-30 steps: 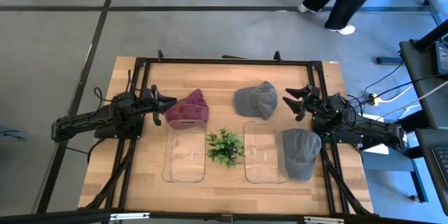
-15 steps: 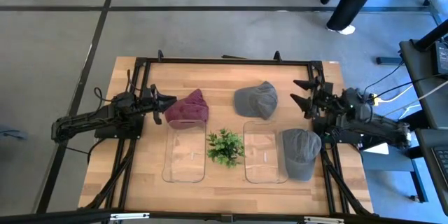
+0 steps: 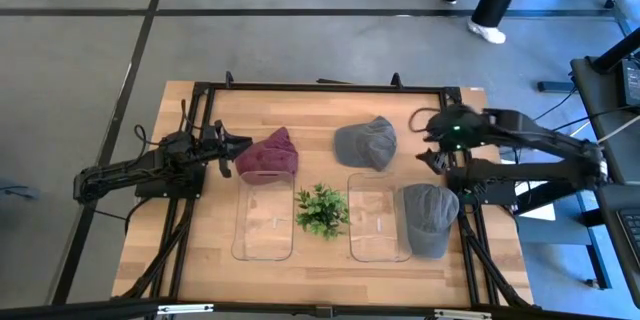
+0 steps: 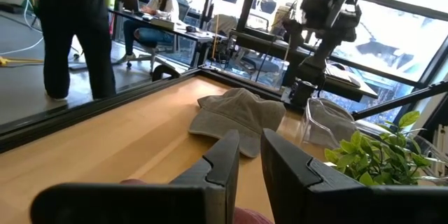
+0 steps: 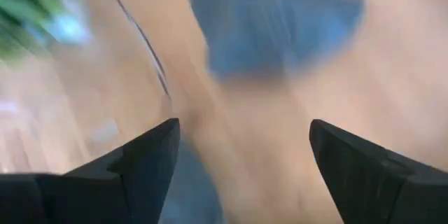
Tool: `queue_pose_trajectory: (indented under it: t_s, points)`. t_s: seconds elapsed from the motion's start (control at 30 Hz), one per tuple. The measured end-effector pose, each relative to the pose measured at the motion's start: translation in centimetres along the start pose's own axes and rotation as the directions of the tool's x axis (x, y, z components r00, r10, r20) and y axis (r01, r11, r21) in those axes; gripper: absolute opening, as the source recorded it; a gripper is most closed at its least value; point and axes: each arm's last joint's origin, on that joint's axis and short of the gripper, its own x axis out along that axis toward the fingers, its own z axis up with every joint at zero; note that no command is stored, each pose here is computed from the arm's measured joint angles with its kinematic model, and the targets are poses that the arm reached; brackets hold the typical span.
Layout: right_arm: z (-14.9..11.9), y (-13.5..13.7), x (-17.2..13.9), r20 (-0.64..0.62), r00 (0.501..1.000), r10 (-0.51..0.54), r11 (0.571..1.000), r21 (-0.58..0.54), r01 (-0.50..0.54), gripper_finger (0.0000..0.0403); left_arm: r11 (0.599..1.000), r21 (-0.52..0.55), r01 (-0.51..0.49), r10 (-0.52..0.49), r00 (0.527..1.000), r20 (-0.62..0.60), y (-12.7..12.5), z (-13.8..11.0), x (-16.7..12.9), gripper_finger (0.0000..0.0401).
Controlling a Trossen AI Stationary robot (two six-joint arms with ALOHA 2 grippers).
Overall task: Pick & Place hat
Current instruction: Put the bottom gray cap into the right transparent bin
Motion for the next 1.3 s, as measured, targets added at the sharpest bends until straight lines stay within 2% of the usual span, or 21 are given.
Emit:
queue_pose_trajectory:
  t_s: [0.13,0.3,0.47,0.63,0.93,1.13,1.3]
  points:
    - [-1.2,-0.1,1.9,-0.251,0.966,-0.068,0.994,0.064,0.086,0.0318,1.000,0.000,0.000,0.000,1.000,0.000,0.0,0.0,0.0,0.0056]
    - [-3.1,0.2,4.7,-0.398,0.916,-0.056,0.998,0.006,0.064,0.0318,1.000,0.000,0.000,0.000,1.000,0.000,0.0,0.0,0.0,0.0056]
    - [-2.5,1.2,5.5,-0.376,0.926,-0.038,0.998,-0.062,0.016,0.0318,1.000,0.000,-0.002,0.002,1.000,0.001,0.0,0.0,0.0,0.0056]
    - [-2.5,1.8,6.2,-0.433,0.901,-0.012,0.999,-0.042,-0.007,0.0318,1.000,0.000,-0.002,0.002,1.000,0.001,0.0,0.0,0.0,0.0056]
    - [-2.4,2.8,8.6,-0.579,0.815,-0.038,0.998,-0.067,0.000,0.0318,1.000,0.000,-0.029,0.029,1.000,0.013,0.1,0.1,0.0,0.0056]
    - [-2.4,3.2,10.0,-0.677,0.735,0.013,0.998,-0.039,-0.054,0.0318,0.997,-0.002,-0.081,0.081,0.996,0.039,0.2,0.2,0.0,0.0056]
    - [-2.4,3.4,10.8,-0.721,0.692,0.036,0.997,-0.023,-0.076,0.0313,0.994,-0.004,-0.108,0.108,0.993,0.052,0.3,0.3,0.0,0.0056]
